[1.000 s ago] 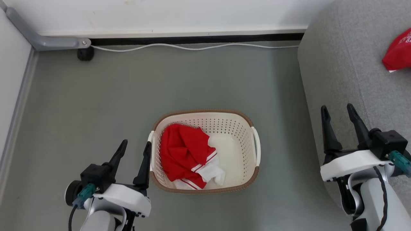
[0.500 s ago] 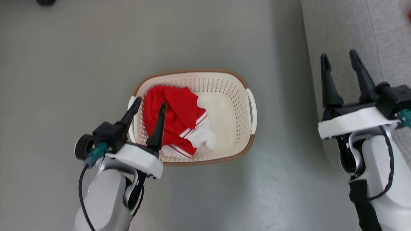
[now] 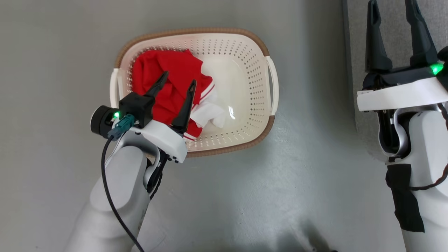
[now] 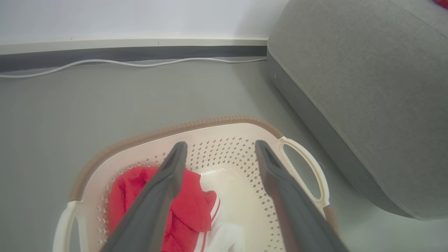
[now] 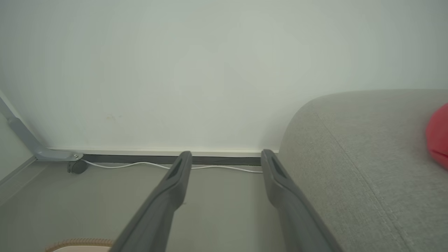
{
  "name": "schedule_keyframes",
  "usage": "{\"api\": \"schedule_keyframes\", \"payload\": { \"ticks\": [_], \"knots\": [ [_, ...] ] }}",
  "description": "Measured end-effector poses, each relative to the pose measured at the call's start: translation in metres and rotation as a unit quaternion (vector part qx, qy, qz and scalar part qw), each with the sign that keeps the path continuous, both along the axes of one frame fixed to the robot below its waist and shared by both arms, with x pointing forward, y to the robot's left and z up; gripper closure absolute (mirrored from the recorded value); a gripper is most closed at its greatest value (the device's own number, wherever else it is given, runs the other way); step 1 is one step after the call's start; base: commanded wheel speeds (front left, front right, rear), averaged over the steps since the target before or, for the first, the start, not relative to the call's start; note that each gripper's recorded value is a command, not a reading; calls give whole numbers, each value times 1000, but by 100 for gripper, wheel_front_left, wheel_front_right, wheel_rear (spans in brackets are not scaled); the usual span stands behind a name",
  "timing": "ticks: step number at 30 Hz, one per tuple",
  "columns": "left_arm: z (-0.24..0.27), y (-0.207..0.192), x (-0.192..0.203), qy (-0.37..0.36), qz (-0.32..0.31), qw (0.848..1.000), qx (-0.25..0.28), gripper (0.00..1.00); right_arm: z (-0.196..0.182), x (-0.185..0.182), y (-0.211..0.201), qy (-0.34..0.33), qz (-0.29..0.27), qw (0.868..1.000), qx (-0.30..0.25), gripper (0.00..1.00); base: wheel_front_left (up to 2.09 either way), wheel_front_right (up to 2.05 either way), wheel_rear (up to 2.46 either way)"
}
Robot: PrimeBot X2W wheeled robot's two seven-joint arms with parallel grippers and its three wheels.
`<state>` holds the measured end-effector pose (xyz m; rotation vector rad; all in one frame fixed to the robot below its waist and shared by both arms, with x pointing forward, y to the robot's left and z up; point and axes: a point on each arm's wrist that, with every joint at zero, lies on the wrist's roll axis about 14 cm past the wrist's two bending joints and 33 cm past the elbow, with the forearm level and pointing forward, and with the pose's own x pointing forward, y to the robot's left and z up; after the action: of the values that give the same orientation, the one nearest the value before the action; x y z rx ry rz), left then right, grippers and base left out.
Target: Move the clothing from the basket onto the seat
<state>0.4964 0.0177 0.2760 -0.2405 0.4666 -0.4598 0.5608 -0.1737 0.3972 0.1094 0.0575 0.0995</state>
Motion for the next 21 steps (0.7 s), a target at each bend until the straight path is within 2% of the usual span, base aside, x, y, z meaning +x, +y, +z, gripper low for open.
{"api": "schedule_keyframes", "payload": {
  "ticks": [6,11,15,21],
  "knots": [
    [-41,-28,-6,38,-70,997,25,0,-7,8,-4,-3,0,1000,-6,0,0,0,0],
    [-73,-45,-12,70,-130,987,59,0,-15,6,-12,5,-8,1000,3,0,0,0,0],
    [-96,-53,-14,89,-189,972,106,0,-20,6,-15,10,-10,1000,8,0,0,0,0],
    [-130,-46,-13,115,-247,946,176,0,-34,1,-23,27,-19,999,15,0,0,0,0]
  ]
}}
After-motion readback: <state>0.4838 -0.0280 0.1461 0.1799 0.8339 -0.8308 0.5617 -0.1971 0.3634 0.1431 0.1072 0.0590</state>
